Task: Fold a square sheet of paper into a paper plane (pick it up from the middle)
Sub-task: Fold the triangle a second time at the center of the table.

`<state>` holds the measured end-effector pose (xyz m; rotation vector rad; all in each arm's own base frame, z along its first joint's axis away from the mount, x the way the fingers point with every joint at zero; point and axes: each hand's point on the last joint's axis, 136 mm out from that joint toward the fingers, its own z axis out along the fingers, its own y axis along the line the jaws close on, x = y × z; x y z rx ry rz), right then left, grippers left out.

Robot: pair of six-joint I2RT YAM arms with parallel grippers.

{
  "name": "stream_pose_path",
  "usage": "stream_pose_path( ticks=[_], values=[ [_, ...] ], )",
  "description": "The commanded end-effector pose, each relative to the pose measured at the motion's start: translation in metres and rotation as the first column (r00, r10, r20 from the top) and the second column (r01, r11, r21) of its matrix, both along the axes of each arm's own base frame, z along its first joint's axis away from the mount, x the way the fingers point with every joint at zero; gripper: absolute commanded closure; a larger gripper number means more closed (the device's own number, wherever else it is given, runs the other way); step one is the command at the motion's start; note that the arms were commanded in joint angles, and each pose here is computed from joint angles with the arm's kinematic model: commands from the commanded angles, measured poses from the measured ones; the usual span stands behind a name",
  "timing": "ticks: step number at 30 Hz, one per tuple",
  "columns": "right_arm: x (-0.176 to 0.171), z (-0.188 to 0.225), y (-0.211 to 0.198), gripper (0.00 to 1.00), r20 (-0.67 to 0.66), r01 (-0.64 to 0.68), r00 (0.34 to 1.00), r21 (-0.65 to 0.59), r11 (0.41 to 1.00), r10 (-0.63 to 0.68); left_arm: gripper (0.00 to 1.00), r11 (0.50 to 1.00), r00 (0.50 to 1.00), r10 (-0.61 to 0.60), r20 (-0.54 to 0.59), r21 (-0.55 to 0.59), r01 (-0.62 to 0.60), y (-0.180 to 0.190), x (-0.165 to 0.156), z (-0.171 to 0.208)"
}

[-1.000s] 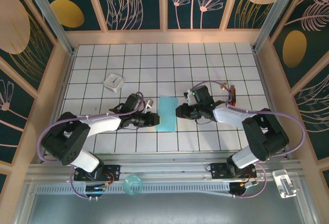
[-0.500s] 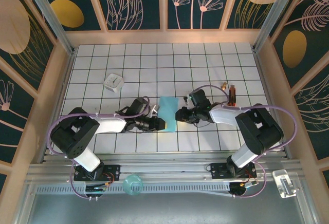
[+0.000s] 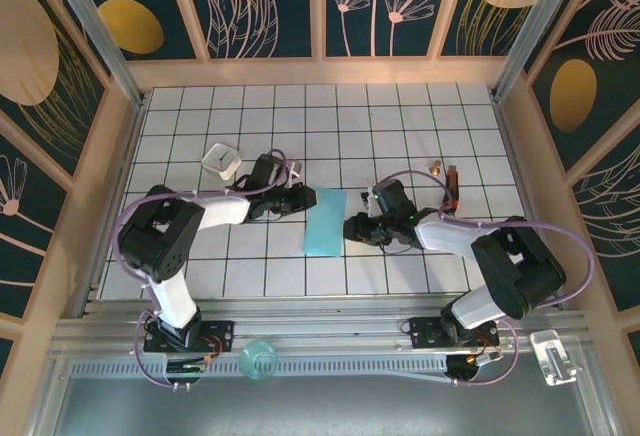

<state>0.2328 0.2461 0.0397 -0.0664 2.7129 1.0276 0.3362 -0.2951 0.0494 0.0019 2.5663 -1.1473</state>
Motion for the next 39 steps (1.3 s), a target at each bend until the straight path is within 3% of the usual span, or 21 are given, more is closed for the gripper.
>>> stream_pose_path(
  ticks=[1, 13, 28, 39],
  values=[
    [-0.003, 0.005, 0.004, 0.67, -0.006, 0.039, 0.999, 0.043, 0.998, -0.038, 0.85, 0.998, 0.999, -0.037, -0.017, 0.058, 0.038, -0.001, 0.001, -0.020],
    [-0.029, 0.001, 0.023, 0.64, -0.088, 0.071, 0.994, 0.108, 0.992, -0.061, 0.98, 0.984, 0.997, -0.025, -0.073, 0.173, 0.037, 0.018, -0.009, -0.060],
    [-0.038, -0.019, 0.021, 0.62, -0.130, 0.100, 0.987, 0.029, 0.995, -0.095, 0.99, 0.984, 0.995, -0.031, -0.095, 0.173, 0.047, 0.020, -0.017, -0.071],
    [-0.030, -0.007, 0.040, 0.63, -0.121, 0.092, 0.990, 0.133, 0.987, -0.076, 0.98, 0.983, 0.994, -0.038, -0.098, 0.178, 0.055, 0.021, -0.019, -0.073]
  ],
)
